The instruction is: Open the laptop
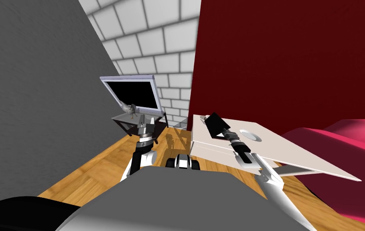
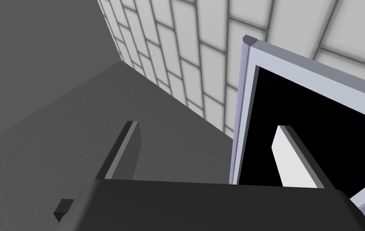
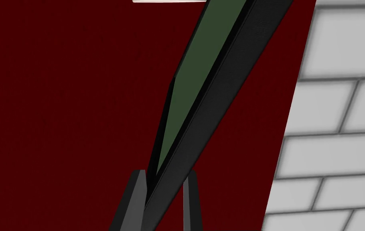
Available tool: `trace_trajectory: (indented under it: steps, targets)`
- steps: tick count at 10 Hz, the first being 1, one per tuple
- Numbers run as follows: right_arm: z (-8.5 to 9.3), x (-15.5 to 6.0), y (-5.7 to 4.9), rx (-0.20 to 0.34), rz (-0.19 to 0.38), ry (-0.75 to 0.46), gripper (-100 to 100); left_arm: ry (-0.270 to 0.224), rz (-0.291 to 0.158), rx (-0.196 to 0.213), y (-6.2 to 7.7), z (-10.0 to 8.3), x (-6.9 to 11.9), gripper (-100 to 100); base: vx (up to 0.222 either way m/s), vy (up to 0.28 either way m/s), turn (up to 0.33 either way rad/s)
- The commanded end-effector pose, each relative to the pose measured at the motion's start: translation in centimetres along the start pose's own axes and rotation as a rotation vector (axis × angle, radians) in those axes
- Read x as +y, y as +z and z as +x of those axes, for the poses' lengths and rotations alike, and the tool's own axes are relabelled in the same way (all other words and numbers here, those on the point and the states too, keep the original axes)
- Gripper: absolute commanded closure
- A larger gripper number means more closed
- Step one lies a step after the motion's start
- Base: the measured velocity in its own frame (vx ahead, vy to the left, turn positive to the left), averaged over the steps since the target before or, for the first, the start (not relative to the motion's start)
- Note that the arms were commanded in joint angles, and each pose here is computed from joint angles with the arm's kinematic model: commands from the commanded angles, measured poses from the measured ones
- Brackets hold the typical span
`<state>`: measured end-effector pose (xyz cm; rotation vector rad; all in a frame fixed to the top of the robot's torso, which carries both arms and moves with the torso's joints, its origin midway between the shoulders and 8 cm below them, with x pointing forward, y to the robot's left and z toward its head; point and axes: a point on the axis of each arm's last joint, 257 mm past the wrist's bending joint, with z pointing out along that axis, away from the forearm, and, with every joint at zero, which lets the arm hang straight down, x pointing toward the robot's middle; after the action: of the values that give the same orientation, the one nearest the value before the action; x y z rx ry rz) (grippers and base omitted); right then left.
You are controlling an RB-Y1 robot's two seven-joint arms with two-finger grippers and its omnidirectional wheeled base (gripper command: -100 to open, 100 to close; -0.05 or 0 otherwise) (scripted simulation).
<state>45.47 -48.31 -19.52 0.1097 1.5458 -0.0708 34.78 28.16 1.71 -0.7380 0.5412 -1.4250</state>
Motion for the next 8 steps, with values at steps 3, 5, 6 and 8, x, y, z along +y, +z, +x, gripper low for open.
trace_trajectory:
  steps: [3,5,6,8]
  targets:
    - [3.8,1.3,-0.4,0.027,0.002,0.117,100,0.0,0.0,0.0,0.0,0.0,0.0,0,0.0,-0.058,-0.026]
    - [5.6,2.5,-0.5,0.031,-0.001,0.2,100,0.0,0.0,0.0,0.0,0.0,0.0,0,-0.008,-0.082,-0.043]
    - [6.5,3.1,-0.5,0.034,-0.002,0.242,100,0.0,0.0,0.0,0.0,0.0,0.0,0,-0.001,-0.089,-0.019]
    - [7.4,3.8,-0.5,0.036,-0.004,0.284,100,0.0,0.0,0.0,0.0,0.0,0.0,0,-0.009,-0.088,-0.022]
